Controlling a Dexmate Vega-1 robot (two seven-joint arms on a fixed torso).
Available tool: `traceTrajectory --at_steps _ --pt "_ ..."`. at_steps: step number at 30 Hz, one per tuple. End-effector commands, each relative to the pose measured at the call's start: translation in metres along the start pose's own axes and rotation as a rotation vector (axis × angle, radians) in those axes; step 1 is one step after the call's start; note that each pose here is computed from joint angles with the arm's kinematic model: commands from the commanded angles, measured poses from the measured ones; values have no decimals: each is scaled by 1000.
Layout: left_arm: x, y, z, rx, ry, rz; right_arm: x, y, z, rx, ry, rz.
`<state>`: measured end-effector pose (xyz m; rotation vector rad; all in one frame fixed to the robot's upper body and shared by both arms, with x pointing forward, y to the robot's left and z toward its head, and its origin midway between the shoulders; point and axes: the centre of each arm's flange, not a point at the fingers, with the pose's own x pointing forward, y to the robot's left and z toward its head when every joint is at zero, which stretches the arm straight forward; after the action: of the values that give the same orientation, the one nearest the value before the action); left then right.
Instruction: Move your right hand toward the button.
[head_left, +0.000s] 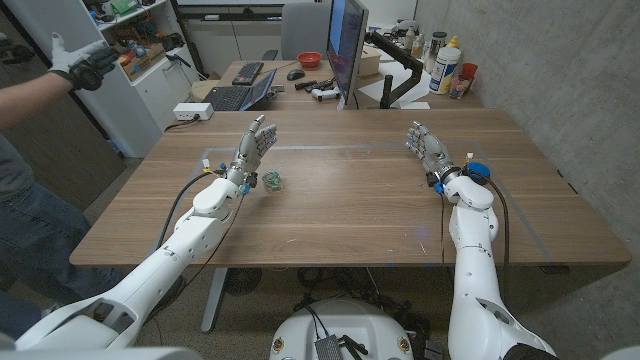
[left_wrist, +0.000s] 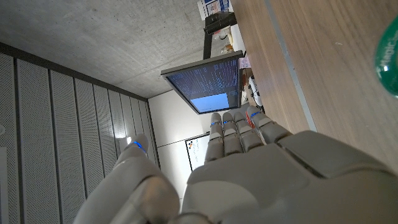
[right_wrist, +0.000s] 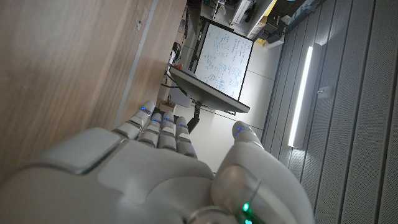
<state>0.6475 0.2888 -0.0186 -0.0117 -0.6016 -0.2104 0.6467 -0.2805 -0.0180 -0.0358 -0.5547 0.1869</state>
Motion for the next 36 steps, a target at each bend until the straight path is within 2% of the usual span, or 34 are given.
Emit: traceTrajectory --at_steps 1,12,23,36 --pt "-1 -1 1 7 3 -8 -2 1 6 -54 18 -17" --pt "-3 -3 0 6 7 -14 -2 1 16 -155 68 -36" --pt "-4 -3 2 10 2 -13 -4 -2 21 -201 75 -63" --pt "-4 -5 7 14 -15 -21 -6 -1 29 -276 108 -79"
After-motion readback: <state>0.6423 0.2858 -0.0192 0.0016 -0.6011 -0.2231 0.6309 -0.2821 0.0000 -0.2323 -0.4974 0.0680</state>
